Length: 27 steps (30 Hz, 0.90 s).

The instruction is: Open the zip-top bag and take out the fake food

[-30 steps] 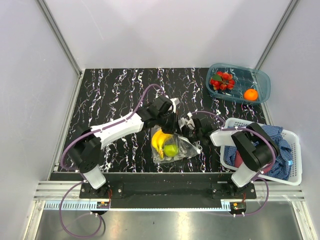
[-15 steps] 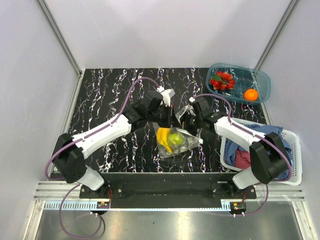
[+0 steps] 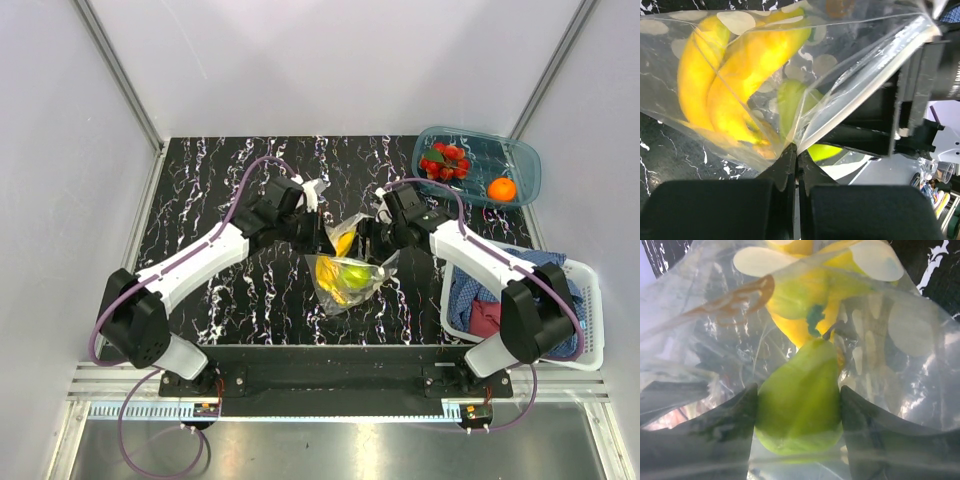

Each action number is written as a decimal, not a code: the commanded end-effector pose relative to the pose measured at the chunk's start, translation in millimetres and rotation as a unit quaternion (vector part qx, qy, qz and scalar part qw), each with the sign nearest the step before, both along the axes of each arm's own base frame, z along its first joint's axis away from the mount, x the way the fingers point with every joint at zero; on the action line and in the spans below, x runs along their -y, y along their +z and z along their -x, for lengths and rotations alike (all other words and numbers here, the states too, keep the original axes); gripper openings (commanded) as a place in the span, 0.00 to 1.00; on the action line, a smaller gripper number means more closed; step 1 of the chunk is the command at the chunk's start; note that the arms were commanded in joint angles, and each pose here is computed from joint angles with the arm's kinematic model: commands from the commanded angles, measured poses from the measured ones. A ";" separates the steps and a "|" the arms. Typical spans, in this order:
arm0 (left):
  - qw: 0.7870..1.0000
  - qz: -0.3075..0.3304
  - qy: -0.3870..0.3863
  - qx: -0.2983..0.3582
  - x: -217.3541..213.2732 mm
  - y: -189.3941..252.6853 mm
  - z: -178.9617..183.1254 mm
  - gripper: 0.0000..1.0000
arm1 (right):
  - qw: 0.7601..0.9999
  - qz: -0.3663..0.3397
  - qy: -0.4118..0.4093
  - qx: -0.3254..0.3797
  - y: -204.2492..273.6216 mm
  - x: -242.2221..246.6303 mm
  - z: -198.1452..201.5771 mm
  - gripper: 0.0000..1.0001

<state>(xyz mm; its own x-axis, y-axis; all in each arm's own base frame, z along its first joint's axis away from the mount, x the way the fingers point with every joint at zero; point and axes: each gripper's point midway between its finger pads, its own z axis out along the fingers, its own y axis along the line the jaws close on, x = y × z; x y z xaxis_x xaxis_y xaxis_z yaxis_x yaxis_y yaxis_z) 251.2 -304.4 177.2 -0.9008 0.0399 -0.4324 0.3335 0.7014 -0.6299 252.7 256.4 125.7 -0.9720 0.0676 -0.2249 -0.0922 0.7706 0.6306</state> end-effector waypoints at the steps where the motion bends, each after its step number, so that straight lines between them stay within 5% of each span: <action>1: 1.000 -0.006 0.002 -0.011 -9.7 -2.3 6.6 0.00 | 0.998 -0.022 -0.003 0.051 53.4 -5.4 -18.5 0.04; 5: 1.000 0.016 0.009 -0.011 -7.2 14.5 2.5 0.00 | 0.998 -0.052 0.009 0.035 66.0 -15.5 -13.6 0.00; 13: 0.994 0.099 0.013 0.050 8.5 87.8 -9.4 0.00 | 0.999 -0.006 0.032 0.002 19.1 -19.3 9.7 0.01; 27: 0.996 0.091 0.001 -0.015 19.0 46.4 19.6 0.00 | 0.995 -0.002 -0.012 0.095 77.9 -20.6 -12.5 0.01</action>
